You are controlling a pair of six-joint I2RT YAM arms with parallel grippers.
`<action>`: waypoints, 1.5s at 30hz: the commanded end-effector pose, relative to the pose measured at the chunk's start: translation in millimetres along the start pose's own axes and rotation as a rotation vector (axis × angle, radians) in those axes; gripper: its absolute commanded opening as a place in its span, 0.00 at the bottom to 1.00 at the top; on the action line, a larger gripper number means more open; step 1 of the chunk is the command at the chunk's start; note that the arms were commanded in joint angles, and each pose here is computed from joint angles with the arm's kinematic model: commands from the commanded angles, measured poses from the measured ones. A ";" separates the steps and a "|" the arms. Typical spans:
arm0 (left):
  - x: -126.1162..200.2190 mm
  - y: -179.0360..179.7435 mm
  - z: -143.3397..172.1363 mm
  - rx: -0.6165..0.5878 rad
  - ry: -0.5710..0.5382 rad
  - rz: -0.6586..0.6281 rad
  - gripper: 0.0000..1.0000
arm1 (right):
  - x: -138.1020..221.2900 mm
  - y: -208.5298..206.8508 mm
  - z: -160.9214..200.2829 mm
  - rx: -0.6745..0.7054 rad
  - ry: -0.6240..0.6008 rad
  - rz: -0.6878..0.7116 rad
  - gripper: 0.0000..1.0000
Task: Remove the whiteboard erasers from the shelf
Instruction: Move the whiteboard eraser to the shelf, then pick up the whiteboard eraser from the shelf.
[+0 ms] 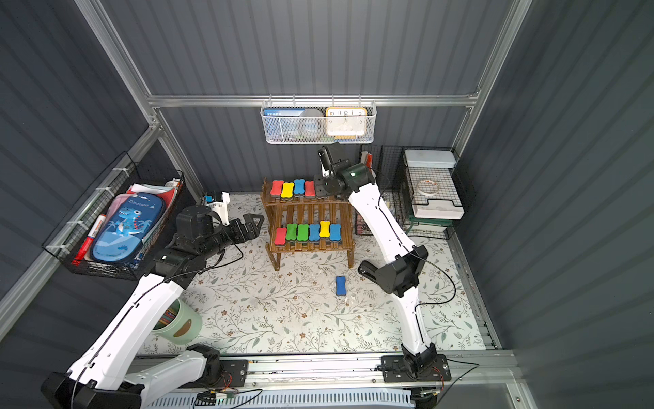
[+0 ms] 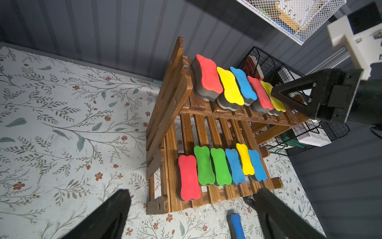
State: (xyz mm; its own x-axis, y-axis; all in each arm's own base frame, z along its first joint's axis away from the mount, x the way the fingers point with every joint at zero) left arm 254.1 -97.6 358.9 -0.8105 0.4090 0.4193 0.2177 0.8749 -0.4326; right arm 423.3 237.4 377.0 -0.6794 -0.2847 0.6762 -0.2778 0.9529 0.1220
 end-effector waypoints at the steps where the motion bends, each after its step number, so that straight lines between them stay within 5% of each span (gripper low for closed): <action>1: 3.5 -3.3 -6.0 -0.006 -0.021 0.007 0.99 | -16.4 -10.1 9.5 -0.005 0.059 0.064 0.48; 12: 4.7 -3.9 -7.0 -0.009 -0.022 0.007 0.99 | -1.4 -29.5 3.0 -0.043 0.009 0.137 0.44; 22: 3.2 -6.3 -10.4 -0.007 -0.026 0.023 0.99 | 18.4 -21.3 -11.2 -0.027 -0.066 0.051 0.57; 36: -1.3 -4.6 -7.5 0.003 -0.018 0.022 0.99 | 0.2 -19.9 -4.2 -0.019 -0.021 0.054 0.62; 45: -4.9 -3.4 -5.9 0.005 -0.011 0.019 0.99 | -18.2 -21.9 7.7 -0.012 0.037 0.082 0.54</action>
State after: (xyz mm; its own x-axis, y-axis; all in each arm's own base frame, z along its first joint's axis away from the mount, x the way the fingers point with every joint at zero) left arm 258.1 -99.1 357.1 -0.8067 0.4089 0.4267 0.2132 0.8748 -0.4351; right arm 433.1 219.8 371.4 -0.7000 -0.2306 0.6759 -0.2231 0.9697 0.0997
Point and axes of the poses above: each gripper's point midway between its finger pads, its own x axis back along the fingers, its own y axis along the line the jaws close on, z = x × y, the point moved 10 cm from there along x, back along the fingers, and after that the axes turned 2 degrees about x, right-handed, at the moved point
